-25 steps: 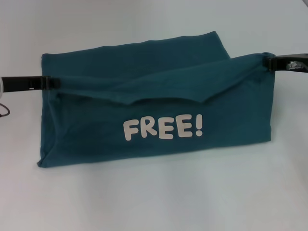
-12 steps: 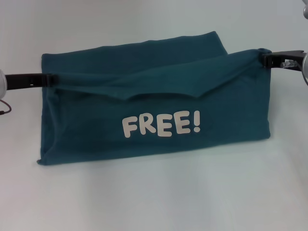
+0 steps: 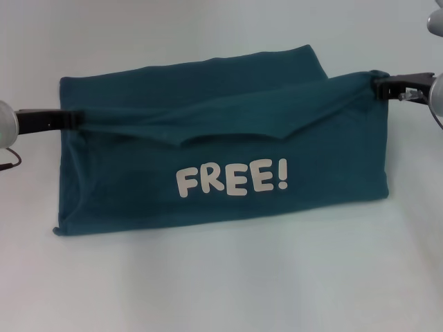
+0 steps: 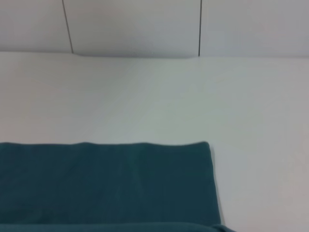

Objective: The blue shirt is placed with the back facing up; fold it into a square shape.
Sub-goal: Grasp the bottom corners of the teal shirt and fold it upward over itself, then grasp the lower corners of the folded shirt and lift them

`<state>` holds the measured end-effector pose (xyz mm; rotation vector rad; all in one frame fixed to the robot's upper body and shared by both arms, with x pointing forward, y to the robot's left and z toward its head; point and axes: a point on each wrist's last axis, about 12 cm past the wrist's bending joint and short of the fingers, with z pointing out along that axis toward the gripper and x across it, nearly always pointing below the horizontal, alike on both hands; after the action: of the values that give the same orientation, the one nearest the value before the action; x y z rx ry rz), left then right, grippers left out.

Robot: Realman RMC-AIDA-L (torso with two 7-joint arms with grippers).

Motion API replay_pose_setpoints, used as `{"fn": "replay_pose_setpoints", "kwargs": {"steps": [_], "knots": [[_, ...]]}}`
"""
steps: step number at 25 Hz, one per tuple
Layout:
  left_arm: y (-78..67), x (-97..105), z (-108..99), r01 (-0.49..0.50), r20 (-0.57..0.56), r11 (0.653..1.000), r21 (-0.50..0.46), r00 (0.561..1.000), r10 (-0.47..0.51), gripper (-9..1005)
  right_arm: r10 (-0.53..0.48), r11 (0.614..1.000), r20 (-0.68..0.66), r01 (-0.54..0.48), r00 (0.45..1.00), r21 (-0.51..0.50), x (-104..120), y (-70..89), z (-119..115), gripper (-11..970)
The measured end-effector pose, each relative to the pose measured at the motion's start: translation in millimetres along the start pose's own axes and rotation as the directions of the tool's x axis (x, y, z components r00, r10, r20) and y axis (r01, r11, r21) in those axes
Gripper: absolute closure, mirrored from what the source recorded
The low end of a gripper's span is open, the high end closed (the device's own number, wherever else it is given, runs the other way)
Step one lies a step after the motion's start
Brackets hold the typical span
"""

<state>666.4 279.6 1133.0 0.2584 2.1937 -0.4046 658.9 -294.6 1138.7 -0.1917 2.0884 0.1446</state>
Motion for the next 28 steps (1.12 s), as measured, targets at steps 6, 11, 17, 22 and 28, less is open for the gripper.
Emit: {"fn": "replay_pose_setpoints", "kwargs": {"steps": [6,11,17,22,28], "knots": [[-0.8,4,4,-0.016,0.017,0.999,-0.034,1.0,0.016,898,-0.026,1.0,0.025,0.026,0.999,0.008,-4,6.3,3,915],[-1.2,7,6,-0.023,0.019,0.999,-0.048,1.0,0.024,897,-0.026,1.0,0.036,0.026,0.999,0.016,-6,7.6,5,915],[-0.6,9,8,-0.025,0.025,0.998,-0.063,0.999,0.026,896,-0.022,0.999,0.019,0.022,1.0,0.027,-1,9.1,13,883],[-2.9,8,11,-0.026,0.053,0.995,-0.099,0.998,0.032,895,-0.027,0.999,0.007,0.027,1.0,0.034,2,12.9,21,831],[-1.4,8,12,-0.025,0.061,0.992,-0.12,0.998,0.032,688,-0.027,0.998,0.013,0.026,1.0,0.052,2,9.7,21,697]]}}
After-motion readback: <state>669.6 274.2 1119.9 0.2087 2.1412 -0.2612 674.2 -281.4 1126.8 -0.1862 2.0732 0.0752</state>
